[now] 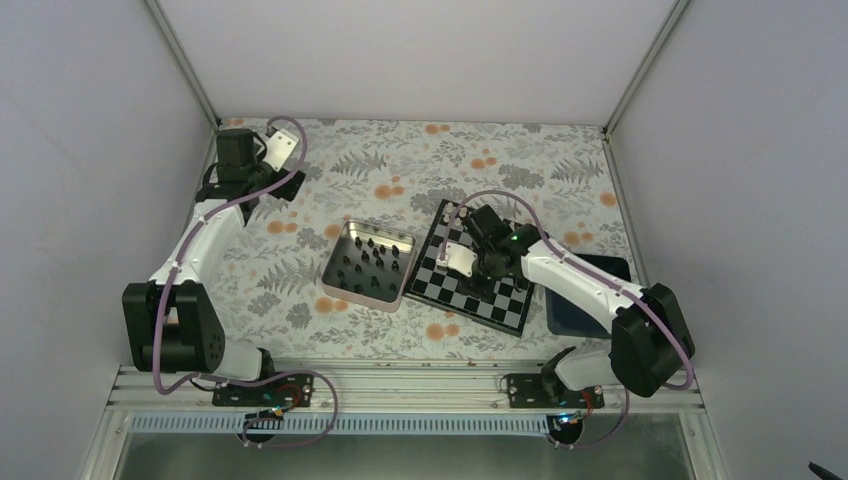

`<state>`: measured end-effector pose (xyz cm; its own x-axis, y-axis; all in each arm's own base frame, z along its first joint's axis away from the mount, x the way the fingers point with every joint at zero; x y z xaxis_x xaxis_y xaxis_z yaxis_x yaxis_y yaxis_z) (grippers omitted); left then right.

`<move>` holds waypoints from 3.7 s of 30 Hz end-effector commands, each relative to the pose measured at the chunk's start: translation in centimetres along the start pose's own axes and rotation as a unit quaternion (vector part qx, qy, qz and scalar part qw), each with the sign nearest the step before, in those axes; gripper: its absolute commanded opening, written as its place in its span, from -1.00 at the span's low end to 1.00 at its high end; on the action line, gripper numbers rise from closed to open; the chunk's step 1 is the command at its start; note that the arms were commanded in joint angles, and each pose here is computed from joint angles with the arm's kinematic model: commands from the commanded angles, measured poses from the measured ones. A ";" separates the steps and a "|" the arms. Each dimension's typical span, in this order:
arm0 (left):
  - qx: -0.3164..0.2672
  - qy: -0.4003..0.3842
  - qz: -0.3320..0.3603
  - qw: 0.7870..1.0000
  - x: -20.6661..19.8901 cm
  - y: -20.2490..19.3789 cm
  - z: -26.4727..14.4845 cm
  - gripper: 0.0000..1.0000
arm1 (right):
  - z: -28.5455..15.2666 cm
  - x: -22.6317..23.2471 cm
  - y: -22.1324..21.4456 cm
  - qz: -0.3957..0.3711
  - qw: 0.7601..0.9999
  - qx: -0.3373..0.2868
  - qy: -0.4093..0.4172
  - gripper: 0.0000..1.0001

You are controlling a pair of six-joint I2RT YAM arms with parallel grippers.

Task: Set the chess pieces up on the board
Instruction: Place the chess piece on the chessboard, then pick up the chess piece from the storage box.

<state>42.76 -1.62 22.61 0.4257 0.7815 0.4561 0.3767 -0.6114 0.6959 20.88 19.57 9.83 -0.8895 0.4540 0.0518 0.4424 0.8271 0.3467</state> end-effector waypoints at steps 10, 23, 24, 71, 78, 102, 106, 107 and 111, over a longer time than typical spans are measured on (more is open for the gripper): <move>0.003 0.012 -0.009 1.000 0.2 -0.5 -0.1 1.00 | 1.9 0.6 0.7 -0.019 0.999 -0.024 0.023 -0.90; 0.009 0.007 -0.010 1.000 -0.2 -1.2 0.5 1.00 | 3.1 1.1 -0.6 -0.019 0.999 -0.002 0.040 -0.89; 0.010 0.006 -0.010 1.000 -0.3 -1.2 0.6 1.00 | 3.2 1.2 -0.7 -0.019 0.999 -0.001 0.042 -0.89; 0.009 0.009 -0.005 1.000 -0.2 -1.4 1.1 1.00 | -5.1 -1.9 12.2 -0.047 0.992 -0.114 -0.032 -0.09; -0.010 0.001 -0.003 1.000 -0.3 -0.6 0.9 1.00 | -0.2 -1.6 19.5 -0.064 0.990 -0.124 -0.005 -0.11; -0.019 0.000 -0.004 1.000 -2.1 -2.5 1.2 1.00 | 10.2 0.2 26.5 -0.094 0.991 -0.096 0.004 -0.19; -0.017 -0.001 -0.003 1.000 -2.3 -2.8 1.2 1.00 | 10.9 -0.1 26.2 -0.093 0.992 -0.087 -0.005 -0.20; -0.017 -0.001 -0.004 1.000 -2.3 -2.8 1.2 1.00 | 11.1 -0.1 26.1 -0.092 0.992 -0.082 -0.007 -0.21; -0.019 -0.001 -0.010 1.000 -2.3 -2.7 1.1 1.00 | 11.9 -0.2 25.8 -0.091 0.993 -0.070 -0.009 -0.22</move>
<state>41.67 -1.74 17.59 0.4401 0.7834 0.4389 0.3922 -0.6074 0.6909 33.77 44.25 8.61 -0.9544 0.2968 -0.0320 0.2424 0.8329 0.4976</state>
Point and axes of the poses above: each gripper's point midway between its finger pads, its own z axis out along the fingers, its own x axis along the line the jaws close on, y = z × x, the point moved 1 cm from there along -z, back along the fingers, and after that the axes turned 9 degrees about z, right-handed, at the moved point
